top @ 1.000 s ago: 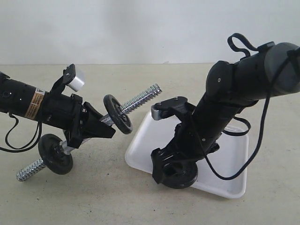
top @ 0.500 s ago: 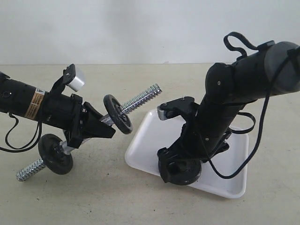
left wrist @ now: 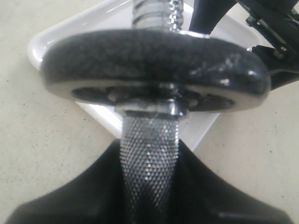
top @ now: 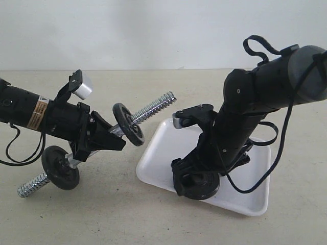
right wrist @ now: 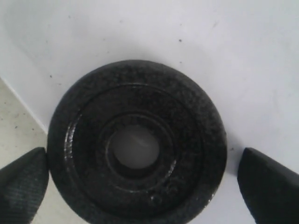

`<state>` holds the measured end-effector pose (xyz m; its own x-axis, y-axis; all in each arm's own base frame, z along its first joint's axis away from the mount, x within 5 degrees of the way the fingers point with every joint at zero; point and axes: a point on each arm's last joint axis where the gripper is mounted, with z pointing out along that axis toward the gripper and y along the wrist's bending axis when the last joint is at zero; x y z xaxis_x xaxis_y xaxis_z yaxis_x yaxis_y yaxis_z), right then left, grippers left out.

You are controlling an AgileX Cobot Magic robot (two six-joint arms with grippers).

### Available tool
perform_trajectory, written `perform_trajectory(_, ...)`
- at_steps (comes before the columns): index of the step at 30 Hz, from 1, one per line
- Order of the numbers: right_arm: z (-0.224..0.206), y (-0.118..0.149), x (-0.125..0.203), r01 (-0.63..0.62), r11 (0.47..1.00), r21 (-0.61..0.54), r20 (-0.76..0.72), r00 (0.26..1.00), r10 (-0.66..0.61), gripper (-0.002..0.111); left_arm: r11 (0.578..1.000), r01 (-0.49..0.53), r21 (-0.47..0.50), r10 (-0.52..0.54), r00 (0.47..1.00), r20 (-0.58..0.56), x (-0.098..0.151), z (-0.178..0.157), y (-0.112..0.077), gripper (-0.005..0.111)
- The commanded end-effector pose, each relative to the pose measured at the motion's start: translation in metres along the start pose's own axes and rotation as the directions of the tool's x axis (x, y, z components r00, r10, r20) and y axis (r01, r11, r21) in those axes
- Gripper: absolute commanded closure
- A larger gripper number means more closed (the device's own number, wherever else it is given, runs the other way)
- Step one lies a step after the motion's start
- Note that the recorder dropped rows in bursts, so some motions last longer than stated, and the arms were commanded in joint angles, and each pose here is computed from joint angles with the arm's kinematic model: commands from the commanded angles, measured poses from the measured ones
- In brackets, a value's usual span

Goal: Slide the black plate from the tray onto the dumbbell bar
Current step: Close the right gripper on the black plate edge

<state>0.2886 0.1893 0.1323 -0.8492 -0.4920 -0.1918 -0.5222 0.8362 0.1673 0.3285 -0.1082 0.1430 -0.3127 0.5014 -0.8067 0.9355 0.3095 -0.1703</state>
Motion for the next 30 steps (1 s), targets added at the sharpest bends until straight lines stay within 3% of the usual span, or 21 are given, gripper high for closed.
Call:
perform_trajectory(1, 0.0011, -0.0043, -0.0028, -0.009, 1.0, 0.029, 0.04, 0.999, 0.007, 0.003, 0.988, -0.043, 0.148, 0.019, 0.987, 0.16, -0.0294, -0.0127, -0.0172, 0.102)
perform_trajectory(14, 0.0002, -0.012, -0.0077, -0.009, 0.993, 0.114, 0.094, 0.996, -0.002, 0.003, 0.988, -0.04, 0.146, 0.016, 0.987, 0.159, -0.0293, -0.0127, -0.017, 0.102)
perform_trajectory(30, 0.0052, -0.0121, -0.0074, -0.069, 0.993, 0.101, 0.093, 0.994, 0.059, 0.003, 0.988, -0.04, 0.148, 0.016, 0.987, 0.16, -0.0294, -0.0127, -0.0172, 0.102)
